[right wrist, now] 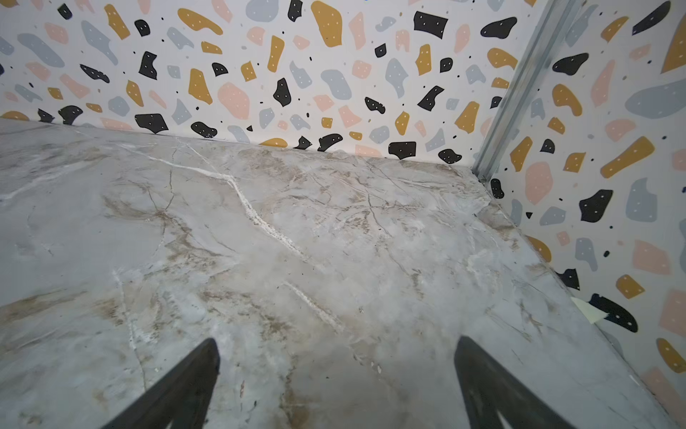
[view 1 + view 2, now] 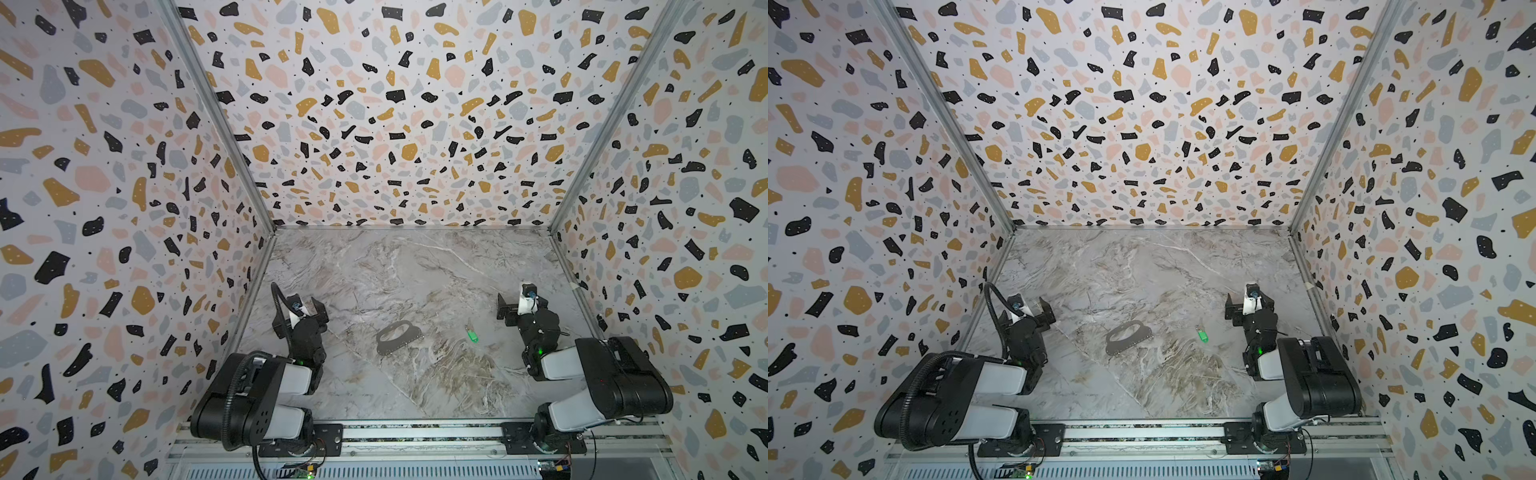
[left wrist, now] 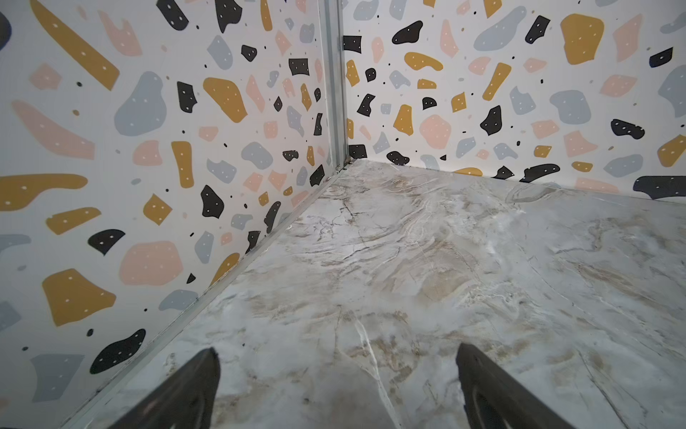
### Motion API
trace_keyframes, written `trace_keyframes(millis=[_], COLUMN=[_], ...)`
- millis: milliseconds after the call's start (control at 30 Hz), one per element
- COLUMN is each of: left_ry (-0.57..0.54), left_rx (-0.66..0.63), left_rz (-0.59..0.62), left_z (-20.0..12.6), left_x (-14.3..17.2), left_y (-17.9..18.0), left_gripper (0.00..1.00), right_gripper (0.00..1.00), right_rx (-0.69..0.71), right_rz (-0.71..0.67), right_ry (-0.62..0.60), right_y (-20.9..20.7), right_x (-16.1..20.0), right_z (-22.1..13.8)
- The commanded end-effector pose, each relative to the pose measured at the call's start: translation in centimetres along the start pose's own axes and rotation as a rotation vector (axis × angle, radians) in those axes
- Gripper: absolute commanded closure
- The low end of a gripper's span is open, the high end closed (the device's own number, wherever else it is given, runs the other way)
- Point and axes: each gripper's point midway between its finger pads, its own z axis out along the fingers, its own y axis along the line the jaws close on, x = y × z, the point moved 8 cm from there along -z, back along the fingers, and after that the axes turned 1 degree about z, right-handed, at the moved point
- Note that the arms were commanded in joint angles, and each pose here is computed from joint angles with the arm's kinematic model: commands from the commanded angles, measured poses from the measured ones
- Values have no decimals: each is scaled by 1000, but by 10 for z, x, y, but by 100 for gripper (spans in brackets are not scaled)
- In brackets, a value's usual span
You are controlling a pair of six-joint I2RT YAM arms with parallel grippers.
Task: Attach keys to a key ring
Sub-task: Pick up the keyring from the center of the table.
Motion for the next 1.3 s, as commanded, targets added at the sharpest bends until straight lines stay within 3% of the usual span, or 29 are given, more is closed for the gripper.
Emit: trace_keyframes(millis=[0, 1267], left_ry=[-56, -56], left_rx=[-21, -19], left_rz=[-45, -46], left_z=[3, 3], left_x=[-14, -14], left_y=[0, 0], left_gripper=[1, 1], right_gripper=[1, 1], right_rx=[0, -8], right_rz=[7, 11], right_ry=[-32, -30], right_y=[-1, -1], right_x=[-8, -8], right_z=[2, 3])
